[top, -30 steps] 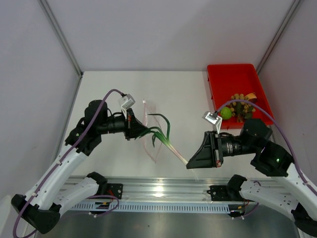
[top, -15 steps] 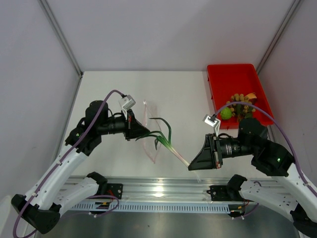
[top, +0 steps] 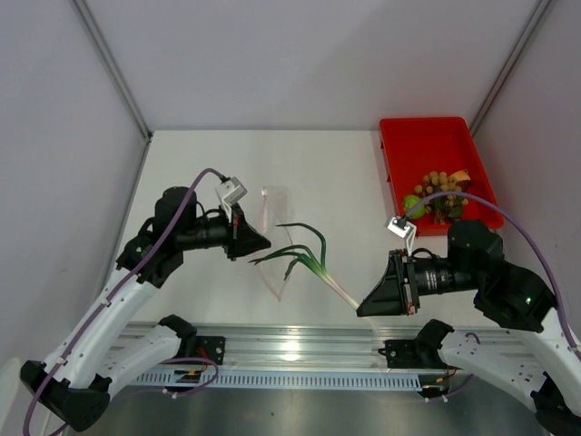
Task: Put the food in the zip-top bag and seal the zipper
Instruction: Place the fake vegetable in the zipper food storage bag.
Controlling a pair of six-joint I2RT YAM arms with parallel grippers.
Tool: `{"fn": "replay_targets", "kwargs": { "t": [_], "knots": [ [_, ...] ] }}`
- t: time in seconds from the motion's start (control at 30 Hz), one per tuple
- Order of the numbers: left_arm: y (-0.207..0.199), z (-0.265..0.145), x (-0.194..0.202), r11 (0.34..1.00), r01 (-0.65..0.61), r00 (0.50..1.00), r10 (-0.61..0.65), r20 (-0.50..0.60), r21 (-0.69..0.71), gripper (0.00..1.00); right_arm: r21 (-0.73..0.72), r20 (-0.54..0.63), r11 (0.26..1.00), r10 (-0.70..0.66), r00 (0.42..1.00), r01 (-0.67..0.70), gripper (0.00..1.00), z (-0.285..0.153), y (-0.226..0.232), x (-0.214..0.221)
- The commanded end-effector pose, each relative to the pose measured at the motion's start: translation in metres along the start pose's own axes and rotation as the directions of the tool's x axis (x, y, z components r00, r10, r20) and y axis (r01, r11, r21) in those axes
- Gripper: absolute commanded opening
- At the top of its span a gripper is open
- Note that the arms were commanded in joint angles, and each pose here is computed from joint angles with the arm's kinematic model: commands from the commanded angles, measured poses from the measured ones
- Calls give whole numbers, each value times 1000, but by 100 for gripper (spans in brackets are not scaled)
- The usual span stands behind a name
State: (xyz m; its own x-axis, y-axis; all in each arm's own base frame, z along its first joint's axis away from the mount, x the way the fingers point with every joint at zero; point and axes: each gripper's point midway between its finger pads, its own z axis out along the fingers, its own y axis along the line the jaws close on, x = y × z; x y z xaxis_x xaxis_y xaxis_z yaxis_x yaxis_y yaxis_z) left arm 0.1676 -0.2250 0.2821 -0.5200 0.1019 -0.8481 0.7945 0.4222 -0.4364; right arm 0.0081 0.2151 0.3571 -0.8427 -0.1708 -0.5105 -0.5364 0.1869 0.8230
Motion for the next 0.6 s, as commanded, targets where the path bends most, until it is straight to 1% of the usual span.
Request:
{"fn": "replay_targets", "kwargs": {
  "t": [0.0,0.57],
  "knots": [
    [-1,-7,-9,999,-46,999,46,28,-15,1,4,15,999,-37,999,37,0,-9,7,1],
    [4,-10,-8,998,-47,999,48,22,-38,1,35,24,998,-44,999,43,0,-16,5,5]
  ]
}}
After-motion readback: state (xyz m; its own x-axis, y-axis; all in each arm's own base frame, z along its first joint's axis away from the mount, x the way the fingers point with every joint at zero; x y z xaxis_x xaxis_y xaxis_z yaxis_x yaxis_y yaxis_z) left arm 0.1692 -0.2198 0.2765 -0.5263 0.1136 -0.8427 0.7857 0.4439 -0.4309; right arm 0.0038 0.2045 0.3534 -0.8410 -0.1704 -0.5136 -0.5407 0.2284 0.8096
